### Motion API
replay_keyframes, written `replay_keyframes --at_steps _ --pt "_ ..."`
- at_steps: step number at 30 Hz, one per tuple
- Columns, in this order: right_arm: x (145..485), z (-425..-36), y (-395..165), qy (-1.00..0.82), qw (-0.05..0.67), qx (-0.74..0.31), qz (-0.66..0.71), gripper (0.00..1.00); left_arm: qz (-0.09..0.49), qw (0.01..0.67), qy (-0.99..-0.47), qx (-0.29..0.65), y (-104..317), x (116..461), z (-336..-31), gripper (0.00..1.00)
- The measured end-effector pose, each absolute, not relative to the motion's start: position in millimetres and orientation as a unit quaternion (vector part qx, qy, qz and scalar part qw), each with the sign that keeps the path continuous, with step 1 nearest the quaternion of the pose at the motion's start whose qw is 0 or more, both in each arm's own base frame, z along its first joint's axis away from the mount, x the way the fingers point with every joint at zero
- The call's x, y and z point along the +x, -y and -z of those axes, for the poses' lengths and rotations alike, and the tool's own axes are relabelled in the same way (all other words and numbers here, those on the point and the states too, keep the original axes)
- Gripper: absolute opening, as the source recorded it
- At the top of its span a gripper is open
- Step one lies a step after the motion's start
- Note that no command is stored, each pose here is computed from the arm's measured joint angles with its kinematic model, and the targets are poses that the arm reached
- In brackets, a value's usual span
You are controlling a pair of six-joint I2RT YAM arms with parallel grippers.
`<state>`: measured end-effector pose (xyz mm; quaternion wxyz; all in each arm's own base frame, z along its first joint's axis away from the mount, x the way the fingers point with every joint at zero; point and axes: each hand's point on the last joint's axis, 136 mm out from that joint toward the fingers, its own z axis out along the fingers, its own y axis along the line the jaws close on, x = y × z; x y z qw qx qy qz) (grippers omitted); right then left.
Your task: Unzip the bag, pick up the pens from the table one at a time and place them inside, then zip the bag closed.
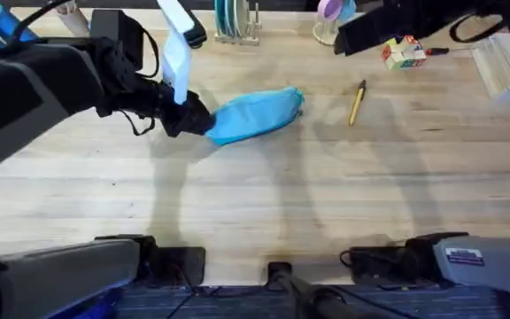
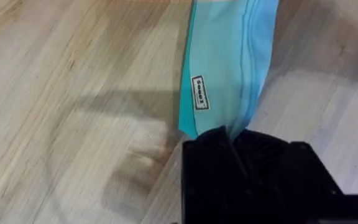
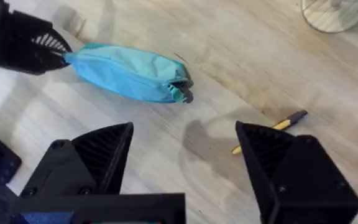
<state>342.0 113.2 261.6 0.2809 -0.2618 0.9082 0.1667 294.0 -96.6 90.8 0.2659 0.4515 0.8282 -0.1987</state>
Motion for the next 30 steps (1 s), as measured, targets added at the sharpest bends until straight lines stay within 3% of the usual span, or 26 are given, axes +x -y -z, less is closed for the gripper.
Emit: replay_keyframes --at_steps 13,30 --pt "349 -213 -134 -0.89 0.221 -0.364 -0.162 0.996 0.198 0.267 -0.828 0.452 97 294 -91 0.042" --pt "361 -166 -146 -0.888 0.17 -0.391 -0.171 0.996 0.198 0.267 -0.828 0.452 97 294 -91 0.042"
